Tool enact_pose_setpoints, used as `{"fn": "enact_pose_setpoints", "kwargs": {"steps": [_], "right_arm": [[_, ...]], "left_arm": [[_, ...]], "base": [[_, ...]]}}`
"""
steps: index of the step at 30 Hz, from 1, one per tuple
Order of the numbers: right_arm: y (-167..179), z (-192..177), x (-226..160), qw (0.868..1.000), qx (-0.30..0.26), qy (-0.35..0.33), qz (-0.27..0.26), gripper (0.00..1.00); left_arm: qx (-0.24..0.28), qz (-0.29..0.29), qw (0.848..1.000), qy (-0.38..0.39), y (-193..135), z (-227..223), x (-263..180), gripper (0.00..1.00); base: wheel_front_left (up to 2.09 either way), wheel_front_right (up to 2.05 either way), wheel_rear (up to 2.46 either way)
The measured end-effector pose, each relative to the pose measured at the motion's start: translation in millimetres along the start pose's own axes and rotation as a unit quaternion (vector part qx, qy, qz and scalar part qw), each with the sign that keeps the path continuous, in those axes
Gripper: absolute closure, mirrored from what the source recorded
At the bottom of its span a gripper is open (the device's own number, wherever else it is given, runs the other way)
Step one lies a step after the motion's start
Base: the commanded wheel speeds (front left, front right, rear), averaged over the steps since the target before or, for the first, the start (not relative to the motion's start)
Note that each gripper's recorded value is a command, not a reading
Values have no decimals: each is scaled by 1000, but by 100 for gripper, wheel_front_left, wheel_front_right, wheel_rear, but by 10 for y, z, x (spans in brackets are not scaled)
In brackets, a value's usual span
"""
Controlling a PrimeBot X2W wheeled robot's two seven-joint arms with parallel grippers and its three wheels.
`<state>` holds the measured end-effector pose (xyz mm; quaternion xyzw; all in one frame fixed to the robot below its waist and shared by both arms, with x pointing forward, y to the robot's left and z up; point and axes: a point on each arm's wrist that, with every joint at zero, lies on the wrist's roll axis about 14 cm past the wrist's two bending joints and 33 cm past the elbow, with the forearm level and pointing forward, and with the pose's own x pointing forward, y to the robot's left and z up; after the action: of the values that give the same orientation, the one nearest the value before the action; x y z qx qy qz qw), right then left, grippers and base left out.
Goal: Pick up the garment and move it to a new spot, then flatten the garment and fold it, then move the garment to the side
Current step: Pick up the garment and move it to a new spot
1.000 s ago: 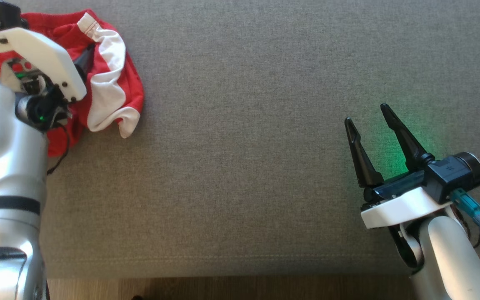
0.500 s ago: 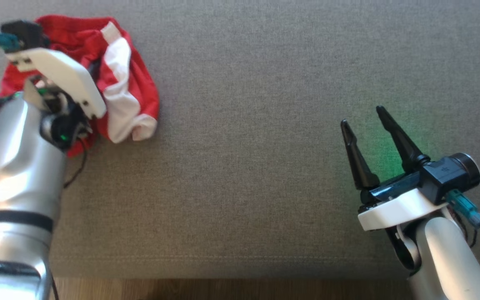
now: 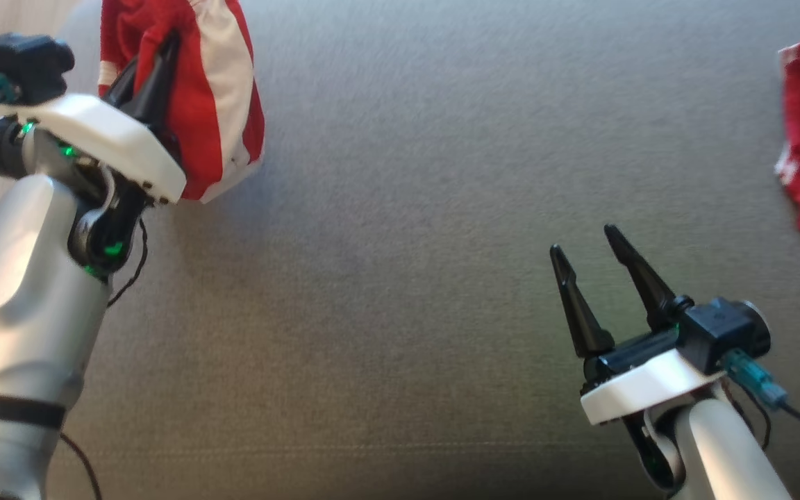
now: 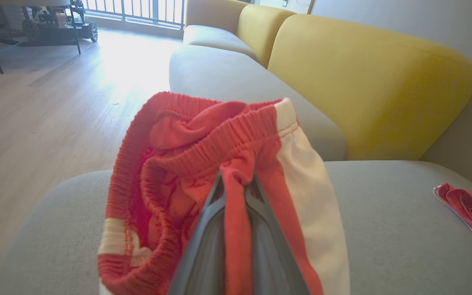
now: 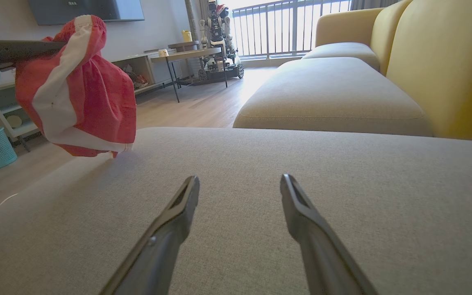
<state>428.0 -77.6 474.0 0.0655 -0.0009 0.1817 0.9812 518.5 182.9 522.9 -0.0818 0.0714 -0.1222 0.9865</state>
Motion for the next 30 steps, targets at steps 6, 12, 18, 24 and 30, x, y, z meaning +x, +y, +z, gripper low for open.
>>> {"fn": "enact_pose_setpoints", "kwargs": {"steps": [6, 12, 18, 24, 30], "right_arm": [[-108, 264, -217, 999, -9, -30, -28, 0], [-304, 500, -440, 996, -10, -60, -67, 0], [-520, 676, -657, 990, -14, -83, -109, 0], [-792, 710, -873, 983, -18, -84, -160, 0], [-985, 658, -1009, 978, -13, -74, -196, 0]], "left_arm": [[-3, -74, 996, -44, -503, 305, -105, 100], [-5, -179, 982, -57, -1330, 432, -75, 100], [-44, -262, 963, -53, -2167, 323, 11, 100], [-50, -303, 951, -14, -2750, -142, 148, 100], [-20, -324, 944, 68, -3084, -937, 161, 100]], "base": [[0, 0, 0], [0, 0, 0], [0, 0, 0], [0, 0, 0], [0, 0, 0]]}}
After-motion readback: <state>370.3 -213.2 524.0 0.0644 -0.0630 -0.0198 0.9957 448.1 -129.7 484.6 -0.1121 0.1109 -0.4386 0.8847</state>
